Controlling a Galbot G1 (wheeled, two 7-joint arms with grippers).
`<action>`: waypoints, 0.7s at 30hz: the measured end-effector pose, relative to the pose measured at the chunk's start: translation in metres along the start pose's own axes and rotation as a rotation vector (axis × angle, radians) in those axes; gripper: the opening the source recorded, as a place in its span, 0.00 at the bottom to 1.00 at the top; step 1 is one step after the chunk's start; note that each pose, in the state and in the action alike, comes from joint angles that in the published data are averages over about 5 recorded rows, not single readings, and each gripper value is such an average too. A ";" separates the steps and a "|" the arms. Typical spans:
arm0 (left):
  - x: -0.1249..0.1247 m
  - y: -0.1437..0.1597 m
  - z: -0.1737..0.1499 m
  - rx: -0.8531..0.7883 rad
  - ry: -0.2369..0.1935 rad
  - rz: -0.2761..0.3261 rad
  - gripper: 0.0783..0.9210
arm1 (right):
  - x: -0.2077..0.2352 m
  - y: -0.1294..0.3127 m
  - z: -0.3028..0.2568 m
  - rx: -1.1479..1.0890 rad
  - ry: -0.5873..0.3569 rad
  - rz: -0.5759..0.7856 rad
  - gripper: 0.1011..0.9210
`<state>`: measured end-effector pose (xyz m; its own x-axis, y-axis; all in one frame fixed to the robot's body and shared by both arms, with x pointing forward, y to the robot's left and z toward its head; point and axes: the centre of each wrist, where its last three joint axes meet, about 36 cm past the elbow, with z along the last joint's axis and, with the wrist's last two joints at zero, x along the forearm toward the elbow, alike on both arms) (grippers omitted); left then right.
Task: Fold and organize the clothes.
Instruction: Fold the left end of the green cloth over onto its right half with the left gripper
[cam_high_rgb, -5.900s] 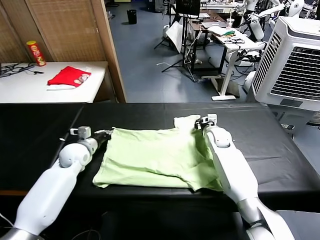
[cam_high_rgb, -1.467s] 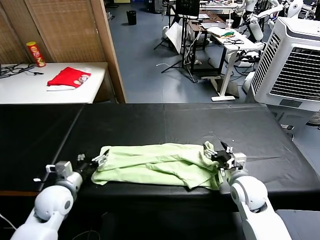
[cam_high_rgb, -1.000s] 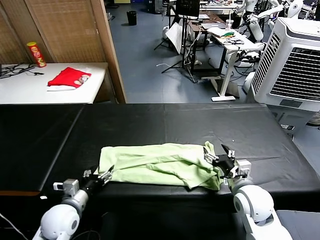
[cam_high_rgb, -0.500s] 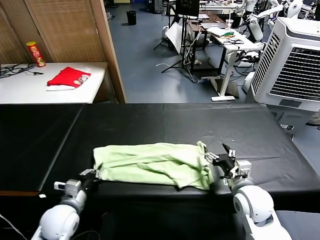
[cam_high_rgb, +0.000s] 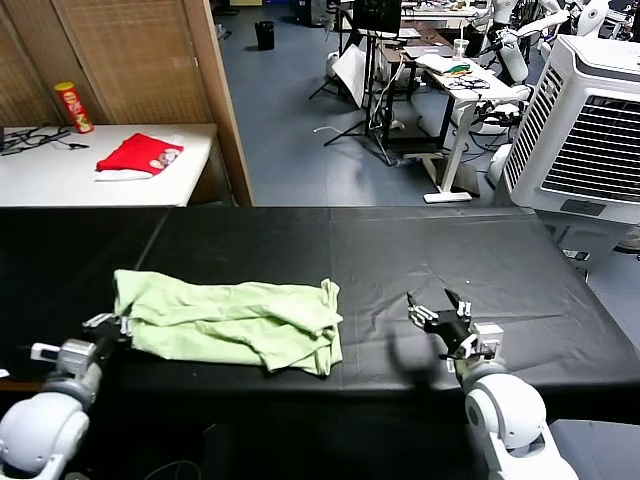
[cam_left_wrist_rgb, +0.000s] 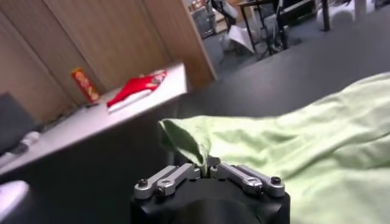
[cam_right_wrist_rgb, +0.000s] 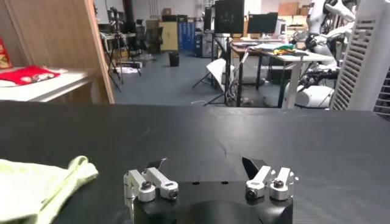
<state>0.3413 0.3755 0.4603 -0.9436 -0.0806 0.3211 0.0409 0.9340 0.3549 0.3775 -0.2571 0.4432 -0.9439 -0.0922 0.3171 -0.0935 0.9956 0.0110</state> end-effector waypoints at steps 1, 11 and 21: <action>0.003 -0.009 -0.005 0.029 -0.011 0.022 0.10 | 0.001 0.000 0.001 0.000 0.001 0.004 0.85; 0.013 -0.114 -0.033 0.297 -0.032 0.316 0.10 | 0.008 -0.002 0.012 0.004 0.016 0.055 0.85; 0.002 -0.186 -0.043 0.343 -0.066 0.453 0.10 | 0.013 0.003 0.019 0.002 0.033 0.064 0.85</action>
<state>0.3462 0.1867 0.4327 -0.8757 0.3654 0.3157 0.3473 0.9308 -0.1140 0.3591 -0.2557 0.4289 -0.9372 -0.0280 0.3478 -0.0344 0.9993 -0.0122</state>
